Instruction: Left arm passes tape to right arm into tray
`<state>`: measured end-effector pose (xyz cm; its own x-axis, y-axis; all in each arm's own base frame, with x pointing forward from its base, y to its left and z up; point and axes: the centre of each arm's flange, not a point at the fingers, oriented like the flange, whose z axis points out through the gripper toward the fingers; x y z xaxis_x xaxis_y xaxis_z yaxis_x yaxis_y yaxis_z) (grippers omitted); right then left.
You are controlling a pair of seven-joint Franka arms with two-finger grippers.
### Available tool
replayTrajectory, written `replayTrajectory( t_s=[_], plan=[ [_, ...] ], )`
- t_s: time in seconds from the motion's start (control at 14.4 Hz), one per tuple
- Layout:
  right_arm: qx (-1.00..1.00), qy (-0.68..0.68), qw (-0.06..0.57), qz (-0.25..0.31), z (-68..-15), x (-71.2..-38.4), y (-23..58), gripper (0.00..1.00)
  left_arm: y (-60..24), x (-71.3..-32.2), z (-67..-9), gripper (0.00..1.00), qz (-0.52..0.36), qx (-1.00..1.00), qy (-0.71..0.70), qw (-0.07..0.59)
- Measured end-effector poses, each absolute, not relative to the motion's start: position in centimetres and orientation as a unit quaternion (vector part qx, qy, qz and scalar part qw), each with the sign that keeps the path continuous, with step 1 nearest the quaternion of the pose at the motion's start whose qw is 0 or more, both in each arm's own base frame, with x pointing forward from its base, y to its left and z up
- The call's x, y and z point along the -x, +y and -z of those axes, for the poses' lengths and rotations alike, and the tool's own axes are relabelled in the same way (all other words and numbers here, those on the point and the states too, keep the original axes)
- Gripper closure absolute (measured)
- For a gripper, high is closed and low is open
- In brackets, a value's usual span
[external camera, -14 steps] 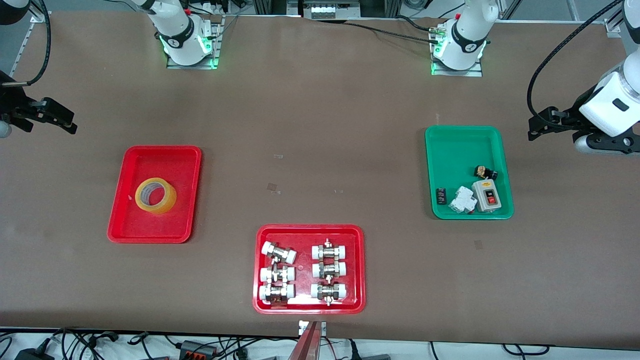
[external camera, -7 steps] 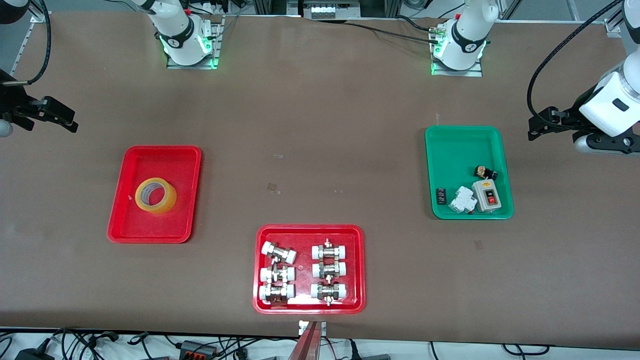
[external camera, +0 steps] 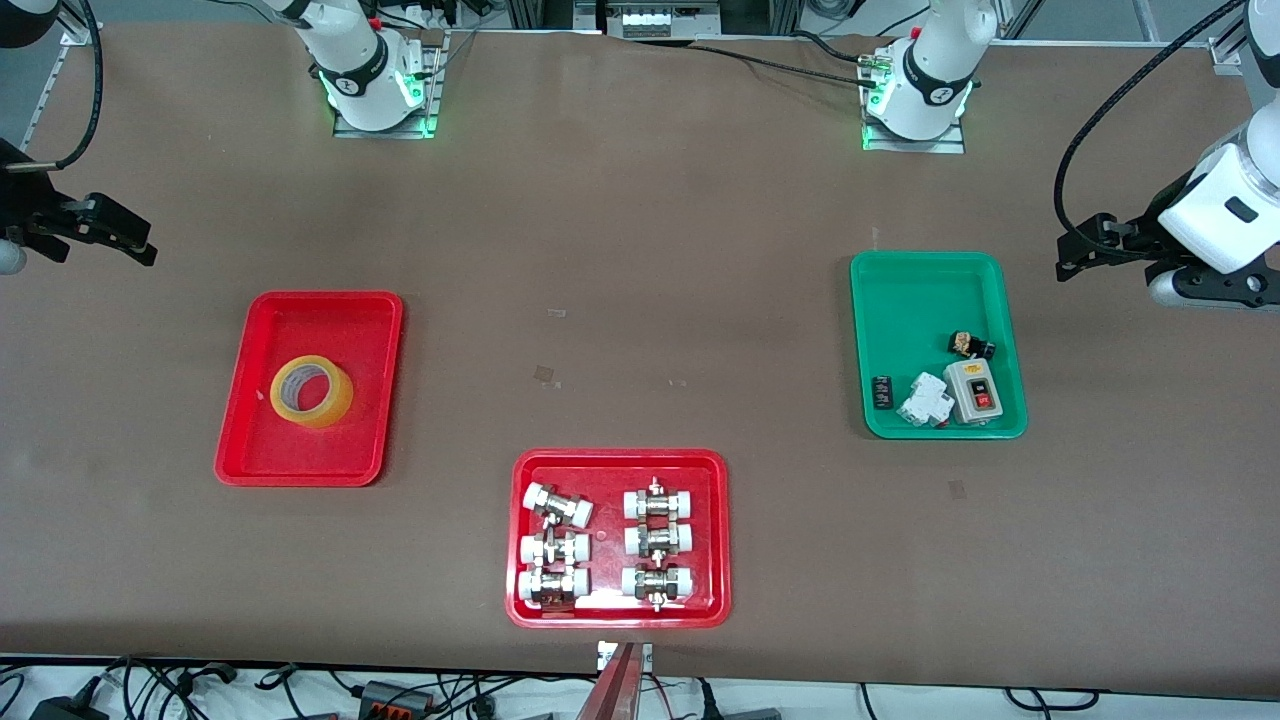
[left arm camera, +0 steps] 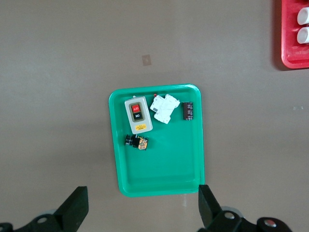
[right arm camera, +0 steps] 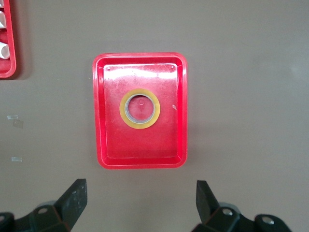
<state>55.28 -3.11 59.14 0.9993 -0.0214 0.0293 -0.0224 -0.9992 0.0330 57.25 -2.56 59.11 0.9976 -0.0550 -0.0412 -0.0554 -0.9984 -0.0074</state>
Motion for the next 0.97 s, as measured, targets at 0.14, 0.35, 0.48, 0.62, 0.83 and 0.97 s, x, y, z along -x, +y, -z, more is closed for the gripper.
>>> replayTrajectory(
  t_s=[0.14,0.35,0.48,0.62,0.83,0.97],
  plan=[
    [-1.000,-0.013,0.008,-0.016,-59.15,-55.31,-3.00,0.00,-2.56,-57.25,-59.11,0.00,-0.021,0.999,0.028,0.004],
    [-1.000,-0.019,-0.007,-0.014,-58.98,-55.34,-3.29,0.00,-2.56,-57.25,-59.11,0.00,-0.021,0.999,0.028,0.004],
    [-1.000,-0.018,-0.007,-0.014,-58.91,-55.37,-3.21,0.00,-2.56,-57.25,-59.11,0.00,-0.021,0.999,0.028,0.004],
    [-1.000,-0.015,-0.006,-0.014,-58.91,-55.39,-2.92,0.00,-2.56,-57.25,-59.11,0.00,-0.021,0.999,0.028,0.004],
    [-1.000,-0.010,-0.001,-0.013,-58.91,-55.40,-2.63,0.00,-2.56,-57.25,-59.11,0.00,-0.021,0.999,0.028,0.004],
    [-1.000,-0.009,0.000,-0.013,-58.91,-55.40,-2.60,0.00,-2.56,-57.25,-59.11,0.00,-0.021,0.999,0.028,0.004]
  ],
)
